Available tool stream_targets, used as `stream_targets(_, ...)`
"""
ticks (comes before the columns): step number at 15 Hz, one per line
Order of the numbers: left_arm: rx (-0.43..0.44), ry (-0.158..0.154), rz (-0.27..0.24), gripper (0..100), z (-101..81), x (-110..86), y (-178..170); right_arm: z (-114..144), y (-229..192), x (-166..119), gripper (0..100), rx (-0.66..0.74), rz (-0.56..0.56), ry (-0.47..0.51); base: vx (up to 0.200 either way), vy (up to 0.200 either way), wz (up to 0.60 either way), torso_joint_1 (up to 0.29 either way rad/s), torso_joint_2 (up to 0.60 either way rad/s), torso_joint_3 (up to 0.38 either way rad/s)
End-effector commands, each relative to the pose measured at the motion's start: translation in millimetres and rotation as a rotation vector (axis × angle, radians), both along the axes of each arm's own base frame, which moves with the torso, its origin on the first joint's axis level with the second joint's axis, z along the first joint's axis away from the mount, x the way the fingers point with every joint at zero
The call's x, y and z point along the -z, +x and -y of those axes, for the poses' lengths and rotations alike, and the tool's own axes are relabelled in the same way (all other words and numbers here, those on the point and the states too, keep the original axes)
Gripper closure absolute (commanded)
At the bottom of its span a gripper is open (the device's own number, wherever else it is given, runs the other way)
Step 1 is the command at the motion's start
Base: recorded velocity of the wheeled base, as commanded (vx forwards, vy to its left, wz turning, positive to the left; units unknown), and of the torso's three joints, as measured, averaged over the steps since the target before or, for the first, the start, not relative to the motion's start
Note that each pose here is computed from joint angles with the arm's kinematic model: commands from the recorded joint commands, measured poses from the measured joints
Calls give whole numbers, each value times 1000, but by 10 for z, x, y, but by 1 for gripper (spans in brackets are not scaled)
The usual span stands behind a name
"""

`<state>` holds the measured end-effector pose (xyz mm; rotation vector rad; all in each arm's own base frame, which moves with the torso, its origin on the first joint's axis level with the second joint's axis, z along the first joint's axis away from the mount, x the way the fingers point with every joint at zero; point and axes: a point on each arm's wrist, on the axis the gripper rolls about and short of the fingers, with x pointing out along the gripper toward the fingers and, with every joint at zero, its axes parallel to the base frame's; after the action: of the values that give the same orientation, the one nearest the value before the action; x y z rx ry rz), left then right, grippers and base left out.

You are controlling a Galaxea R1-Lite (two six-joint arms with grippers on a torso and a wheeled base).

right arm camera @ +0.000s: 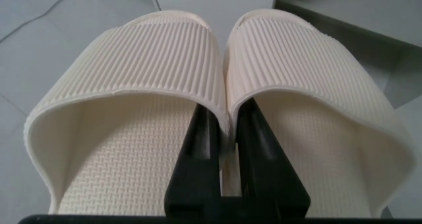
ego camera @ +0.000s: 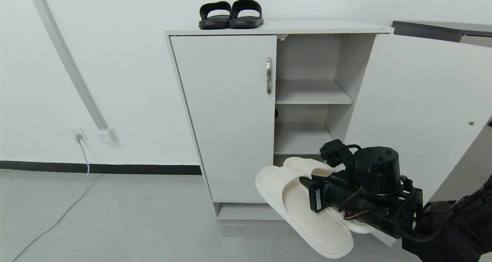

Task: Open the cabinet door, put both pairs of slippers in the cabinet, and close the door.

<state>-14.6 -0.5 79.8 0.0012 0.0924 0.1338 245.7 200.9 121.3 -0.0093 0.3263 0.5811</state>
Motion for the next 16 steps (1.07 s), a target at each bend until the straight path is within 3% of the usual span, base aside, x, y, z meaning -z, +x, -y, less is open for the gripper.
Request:
stream_targets(1,64,2,0,100,14,28,-12,3,-12,15,100,-2,-1,-3,0,0,0,0,0,0)
stream_targets(3,97,1,11,100,10,25,-21,0,-38,20,100,-7,1,-2,0,0,0,0,0,0)
stream_targets(4,190,11,58,100,-5,37,-60,-4,-41,11,100,-9,11,3,0,0,0,0,0,0)
stream_targets(7,89,2,91,100,-15,43,-81,-29,-71,26,100,-22,9,1,0,0,0,0,0,0)
stream_targets(10,124,-4,91,100,-7,43,-81,-99,-66,24,100,-21,15,4,0,0,0,0,0,0)
stream_targets(13,126,-9,91,100,-7,43,-81,-221,86,9,100,111,57,-4,0,0,0,0,0,0)
stream_targets(16,126,-9,91,100,-7,43,-81,-520,267,0,100,278,101,17,0,0,0,0,0,0)
